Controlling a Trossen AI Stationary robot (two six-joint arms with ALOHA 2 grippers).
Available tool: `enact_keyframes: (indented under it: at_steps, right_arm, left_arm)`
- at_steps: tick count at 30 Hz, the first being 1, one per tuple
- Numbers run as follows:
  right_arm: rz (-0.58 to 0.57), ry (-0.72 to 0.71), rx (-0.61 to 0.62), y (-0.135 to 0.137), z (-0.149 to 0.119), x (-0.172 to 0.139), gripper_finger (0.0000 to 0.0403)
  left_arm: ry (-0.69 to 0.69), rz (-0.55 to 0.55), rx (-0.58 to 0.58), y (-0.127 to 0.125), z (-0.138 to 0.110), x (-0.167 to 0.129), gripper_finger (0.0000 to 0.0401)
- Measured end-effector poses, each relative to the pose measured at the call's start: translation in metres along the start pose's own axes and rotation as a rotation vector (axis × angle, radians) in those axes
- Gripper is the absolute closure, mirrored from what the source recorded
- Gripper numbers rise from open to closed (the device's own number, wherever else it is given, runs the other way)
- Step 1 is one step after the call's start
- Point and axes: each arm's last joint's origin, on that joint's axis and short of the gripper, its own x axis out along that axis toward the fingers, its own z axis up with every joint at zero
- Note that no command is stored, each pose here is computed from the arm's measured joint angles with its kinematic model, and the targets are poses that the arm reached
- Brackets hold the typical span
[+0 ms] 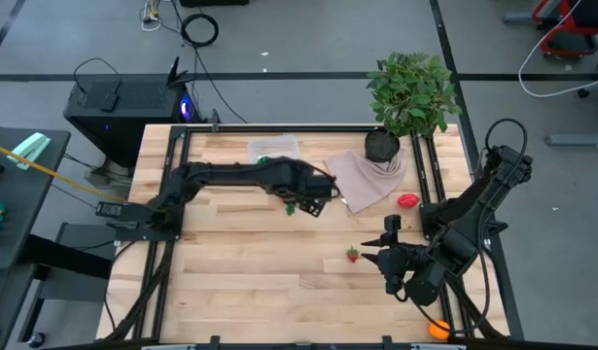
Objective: Pick and placing Produce into tupperware
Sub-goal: Put the yellow pineapple into the container
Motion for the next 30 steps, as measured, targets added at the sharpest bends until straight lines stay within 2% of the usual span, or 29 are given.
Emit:
enact_keyframes:
  at_steps: [4,12,17,21,25,30]
  right_arm:
    - [-0.022,-0.010,0.000,0.000,0.000,0.000,0.0275]
    - [-0.224,-0.082,-0.016,-0.009,0.004,0.003,0.0275]
    - [-0.311,-0.107,0.005,-0.015,0.007,0.007,0.0275]
    - [-0.401,-0.119,0.021,-0.024,0.011,0.013,0.0275]
    - [-0.421,-0.109,0.069,-0.031,0.014,0.021,0.0275]
    - [-0.430,-0.109,0.095,-0.035,0.016,0.024,0.0275]
  left_arm:
    - [-0.019,-0.019,0.033,0.020,0.012,-0.025,0.0163]
    - [-0.048,-0.020,0.061,0.067,0.034,-0.057,0.0153]
    - [-0.056,-0.047,0.092,0.091,0.050,-0.067,0.0163]
    - [-0.019,-0.082,0.134,0.104,0.062,-0.065,0.0164]
    - [0.023,-0.117,0.182,0.117,0.073,-0.060,0.0154]
    - [0.081,-0.104,0.115,0.144,0.094,-0.041,0.0162]
